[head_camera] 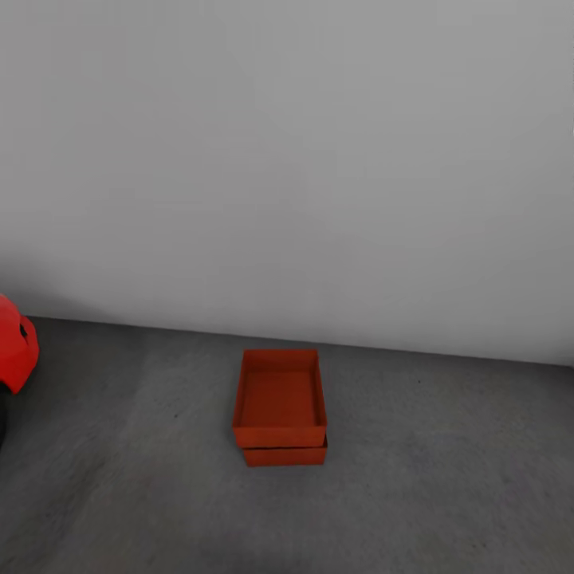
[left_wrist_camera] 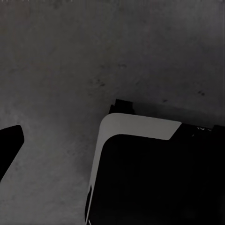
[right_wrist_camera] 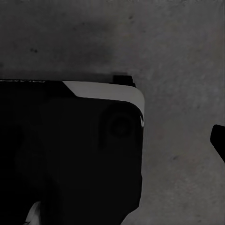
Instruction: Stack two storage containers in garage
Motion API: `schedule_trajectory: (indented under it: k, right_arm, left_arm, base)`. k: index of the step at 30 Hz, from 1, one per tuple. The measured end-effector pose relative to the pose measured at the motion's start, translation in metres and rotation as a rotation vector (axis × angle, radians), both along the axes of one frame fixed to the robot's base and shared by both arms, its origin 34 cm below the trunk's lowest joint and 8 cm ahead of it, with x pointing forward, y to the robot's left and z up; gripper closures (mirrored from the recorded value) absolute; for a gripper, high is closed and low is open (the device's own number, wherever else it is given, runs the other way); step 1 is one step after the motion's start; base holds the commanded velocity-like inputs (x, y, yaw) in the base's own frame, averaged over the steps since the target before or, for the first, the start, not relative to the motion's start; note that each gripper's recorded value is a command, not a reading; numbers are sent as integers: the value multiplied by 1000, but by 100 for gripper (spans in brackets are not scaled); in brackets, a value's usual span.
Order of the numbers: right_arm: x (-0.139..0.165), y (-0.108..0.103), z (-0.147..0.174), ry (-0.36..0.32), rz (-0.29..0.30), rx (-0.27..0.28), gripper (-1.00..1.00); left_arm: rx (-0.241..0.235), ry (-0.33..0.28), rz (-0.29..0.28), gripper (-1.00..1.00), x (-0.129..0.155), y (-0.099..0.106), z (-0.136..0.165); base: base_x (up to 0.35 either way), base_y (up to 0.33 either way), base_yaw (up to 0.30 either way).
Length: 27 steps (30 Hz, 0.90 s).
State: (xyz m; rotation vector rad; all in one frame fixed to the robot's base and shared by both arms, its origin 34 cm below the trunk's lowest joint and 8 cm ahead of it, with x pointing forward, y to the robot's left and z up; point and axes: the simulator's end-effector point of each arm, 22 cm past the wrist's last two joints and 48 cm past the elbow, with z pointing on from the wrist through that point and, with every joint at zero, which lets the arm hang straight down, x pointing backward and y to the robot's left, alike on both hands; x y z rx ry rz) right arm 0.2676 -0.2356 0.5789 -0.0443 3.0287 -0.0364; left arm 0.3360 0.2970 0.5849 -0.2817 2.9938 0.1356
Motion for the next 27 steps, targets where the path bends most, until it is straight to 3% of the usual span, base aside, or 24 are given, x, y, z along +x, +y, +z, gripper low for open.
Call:
schedule_trajectory:
  k: [27]
  right_arm:
    - [17,0,7,-42,1,0,-100]
  left_arm:
    - [0,-44,0,-100,17,0,10]
  base:
    - [0,0,0]
